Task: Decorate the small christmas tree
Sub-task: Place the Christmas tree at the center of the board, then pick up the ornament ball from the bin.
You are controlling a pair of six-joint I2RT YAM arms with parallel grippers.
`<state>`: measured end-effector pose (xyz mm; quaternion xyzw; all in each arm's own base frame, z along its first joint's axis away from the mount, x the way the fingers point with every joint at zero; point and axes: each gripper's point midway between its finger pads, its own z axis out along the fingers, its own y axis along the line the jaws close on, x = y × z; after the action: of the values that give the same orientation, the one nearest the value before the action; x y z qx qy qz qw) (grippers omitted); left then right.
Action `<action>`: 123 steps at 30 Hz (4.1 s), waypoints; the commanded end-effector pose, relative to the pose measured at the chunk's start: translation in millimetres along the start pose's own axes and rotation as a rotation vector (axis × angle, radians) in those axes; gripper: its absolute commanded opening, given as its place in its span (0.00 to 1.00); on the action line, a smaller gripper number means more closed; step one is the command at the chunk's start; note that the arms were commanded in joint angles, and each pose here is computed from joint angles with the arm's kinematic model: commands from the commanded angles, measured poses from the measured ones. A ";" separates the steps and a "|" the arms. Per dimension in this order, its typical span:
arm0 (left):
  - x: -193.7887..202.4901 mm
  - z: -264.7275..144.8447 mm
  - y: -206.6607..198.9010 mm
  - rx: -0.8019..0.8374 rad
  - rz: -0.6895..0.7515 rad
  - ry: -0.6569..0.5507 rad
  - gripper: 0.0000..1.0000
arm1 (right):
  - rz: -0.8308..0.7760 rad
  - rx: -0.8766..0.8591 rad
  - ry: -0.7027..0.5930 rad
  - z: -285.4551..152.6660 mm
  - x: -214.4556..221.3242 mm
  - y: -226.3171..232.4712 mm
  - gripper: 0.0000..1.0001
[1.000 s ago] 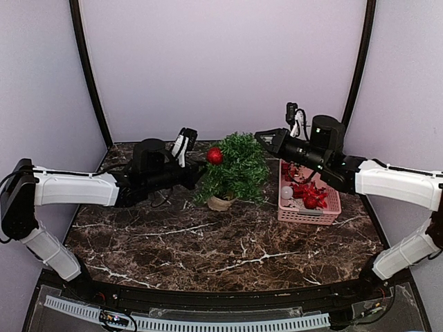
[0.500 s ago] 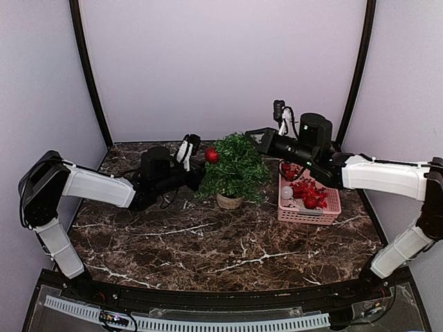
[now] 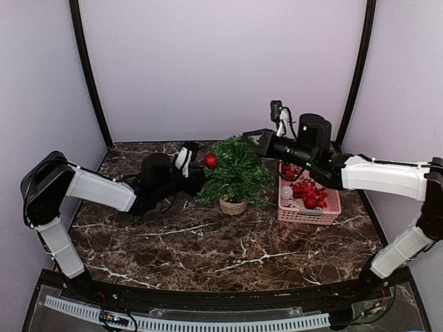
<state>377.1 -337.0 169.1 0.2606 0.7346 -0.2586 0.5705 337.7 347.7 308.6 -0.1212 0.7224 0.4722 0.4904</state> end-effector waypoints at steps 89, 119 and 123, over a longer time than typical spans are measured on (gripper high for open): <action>11.2 -176.2 20.1 -0.117 -0.476 0.245 0.99 | -0.129 1.001 0.598 -153.8 88.3 -286.6 0.00; -92.0 -180.4 -74.2 0.367 -0.249 -0.098 0.96 | -0.153 0.141 0.166 -115.1 -37.9 -30.7 0.00; -108.6 -176.6 -96.8 0.411 -0.222 -0.139 0.98 | -0.183 0.024 0.166 -104.9 -41.4 13.5 0.00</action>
<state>213.0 -283.4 275.5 0.2594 0.7028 -0.4636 0.4732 308.8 228.5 308.7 -0.1750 0.8047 0.3448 0.4505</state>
